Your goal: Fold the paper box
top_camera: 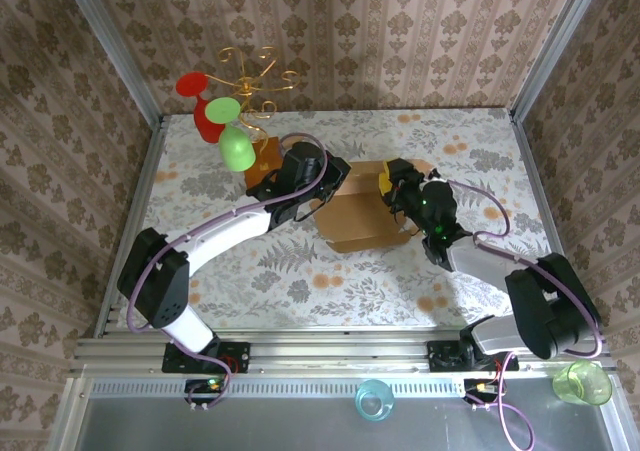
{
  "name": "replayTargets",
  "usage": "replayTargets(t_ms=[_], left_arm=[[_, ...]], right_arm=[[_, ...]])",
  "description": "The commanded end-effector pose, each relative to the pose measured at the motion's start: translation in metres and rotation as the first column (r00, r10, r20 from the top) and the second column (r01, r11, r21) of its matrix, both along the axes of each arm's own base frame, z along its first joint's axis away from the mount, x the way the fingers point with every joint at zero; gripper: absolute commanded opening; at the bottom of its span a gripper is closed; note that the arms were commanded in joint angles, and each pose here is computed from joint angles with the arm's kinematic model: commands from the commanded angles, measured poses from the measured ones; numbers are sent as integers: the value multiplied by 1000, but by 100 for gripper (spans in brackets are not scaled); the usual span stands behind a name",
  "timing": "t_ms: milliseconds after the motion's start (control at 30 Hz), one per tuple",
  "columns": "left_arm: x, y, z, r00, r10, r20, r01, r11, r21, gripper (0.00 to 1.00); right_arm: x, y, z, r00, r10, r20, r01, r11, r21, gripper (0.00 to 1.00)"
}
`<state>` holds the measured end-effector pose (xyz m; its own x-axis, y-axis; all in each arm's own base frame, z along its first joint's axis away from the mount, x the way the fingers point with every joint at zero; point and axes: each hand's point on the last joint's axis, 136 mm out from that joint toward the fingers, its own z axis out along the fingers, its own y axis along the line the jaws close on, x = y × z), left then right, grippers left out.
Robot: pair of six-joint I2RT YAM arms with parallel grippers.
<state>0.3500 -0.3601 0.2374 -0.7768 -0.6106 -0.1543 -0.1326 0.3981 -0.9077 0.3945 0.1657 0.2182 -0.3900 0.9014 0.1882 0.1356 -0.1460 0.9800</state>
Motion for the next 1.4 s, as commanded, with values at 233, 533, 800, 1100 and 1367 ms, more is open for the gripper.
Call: replayTargets(t_ms=[233, 533, 800, 1100, 1367], left_arm=[[-4, 4, 30, 999, -12, 44, 15, 997, -76, 0], [-7, 5, 32, 999, -18, 44, 22, 996, -81, 0], [-8, 6, 31, 999, -22, 43, 25, 997, -76, 0], [-10, 6, 33, 999, -24, 45, 28, 997, -76, 0], [-10, 6, 32, 999, -25, 45, 28, 997, -75, 0]], right_arm=[[-17, -3, -9, 999, -29, -30, 29, 1000, -7, 52], [11, 8, -1, 999, -23, 30, 21, 998, 61, 49], [19, 7, 2, 998, -44, 45, 41, 996, 73, 40], [29, 6, 7, 997, -53, 50, 48, 994, 94, 30], [32, 5, 12, 997, -63, 49, 58, 994, 97, 5]])
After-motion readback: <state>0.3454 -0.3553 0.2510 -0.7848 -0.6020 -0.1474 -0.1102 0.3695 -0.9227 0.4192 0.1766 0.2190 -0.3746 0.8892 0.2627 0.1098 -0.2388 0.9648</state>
